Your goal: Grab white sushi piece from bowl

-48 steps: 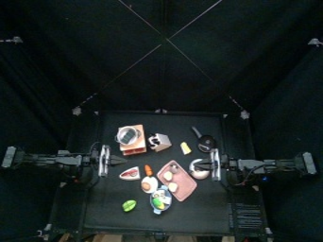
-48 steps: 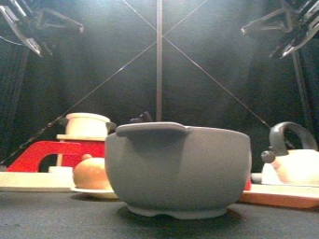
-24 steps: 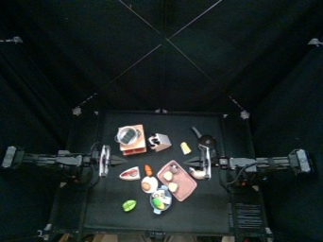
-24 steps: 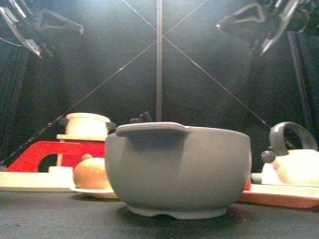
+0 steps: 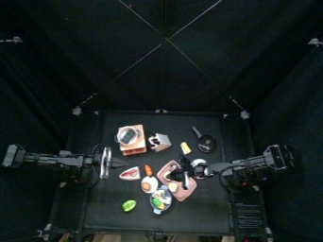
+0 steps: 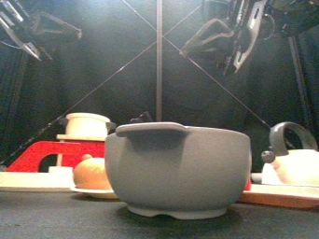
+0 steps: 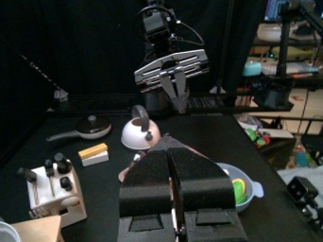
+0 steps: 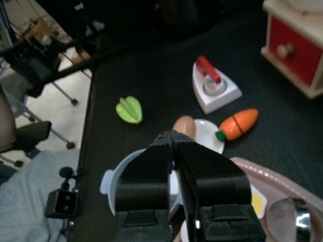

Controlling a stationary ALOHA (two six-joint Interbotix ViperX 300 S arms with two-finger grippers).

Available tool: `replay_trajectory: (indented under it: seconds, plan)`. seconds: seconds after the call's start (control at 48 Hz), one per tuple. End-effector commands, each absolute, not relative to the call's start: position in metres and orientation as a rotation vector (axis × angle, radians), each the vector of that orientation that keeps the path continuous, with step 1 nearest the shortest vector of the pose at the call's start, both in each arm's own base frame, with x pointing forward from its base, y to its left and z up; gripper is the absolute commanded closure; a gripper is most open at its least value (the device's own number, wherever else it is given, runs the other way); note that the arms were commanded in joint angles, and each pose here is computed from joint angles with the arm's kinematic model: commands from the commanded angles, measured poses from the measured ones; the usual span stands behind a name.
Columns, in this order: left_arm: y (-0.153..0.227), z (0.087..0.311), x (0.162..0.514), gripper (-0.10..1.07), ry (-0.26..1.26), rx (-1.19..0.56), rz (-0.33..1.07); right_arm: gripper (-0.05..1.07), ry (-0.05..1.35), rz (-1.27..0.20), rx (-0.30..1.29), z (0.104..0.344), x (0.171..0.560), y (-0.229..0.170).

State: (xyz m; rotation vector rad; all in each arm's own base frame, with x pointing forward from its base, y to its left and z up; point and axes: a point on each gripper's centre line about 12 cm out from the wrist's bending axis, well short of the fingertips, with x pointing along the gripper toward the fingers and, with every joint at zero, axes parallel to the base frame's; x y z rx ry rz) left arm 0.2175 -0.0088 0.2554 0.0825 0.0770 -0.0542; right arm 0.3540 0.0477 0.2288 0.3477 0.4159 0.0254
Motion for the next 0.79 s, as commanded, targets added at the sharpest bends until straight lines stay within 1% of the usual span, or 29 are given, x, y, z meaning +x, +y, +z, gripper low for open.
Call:
replay_trajectory:
  seconds: [0.0, 0.146, 0.271, 0.375, 0.521, 0.667, 0.771]
  plan:
    - [-0.012, 0.254, 0.231, 1.00, 0.105, 0.117, -0.074, 0.95, 0.400, 0.039, 0.348, 0.236, 0.366, 0.053]
    - [-0.013, 0.246, 0.241, 1.00, 0.149, 0.137, -0.086, 0.85, 0.431, 0.059, 0.326, 0.227, 0.380, 0.063]
    - [-0.013, 0.247, 0.241, 1.00, 0.146, 0.133, -0.084, 0.70, 0.477, 0.085, 0.296, 0.215, 0.392, 0.075]
    - [-0.013, 0.244, 0.239, 1.00, 0.153, 0.123, -0.085, 0.56, 0.532, 0.104, 0.271, 0.202, 0.399, 0.085]
    - [-0.014, 0.236, 0.235, 1.00, 0.168, 0.092, -0.081, 0.38, 0.584, 0.108, 0.261, 0.195, 0.406, 0.088]
    - [-0.014, 0.238, 0.236, 1.00, 0.162, 0.086, -0.077, 0.25, 0.604, 0.109, 0.245, 0.192, 0.414, 0.088]
    - [-0.014, 0.238, 0.236, 1.00, 0.162, 0.086, -0.077, 0.21, 0.617, 0.110, 0.226, 0.184, 0.419, 0.088]
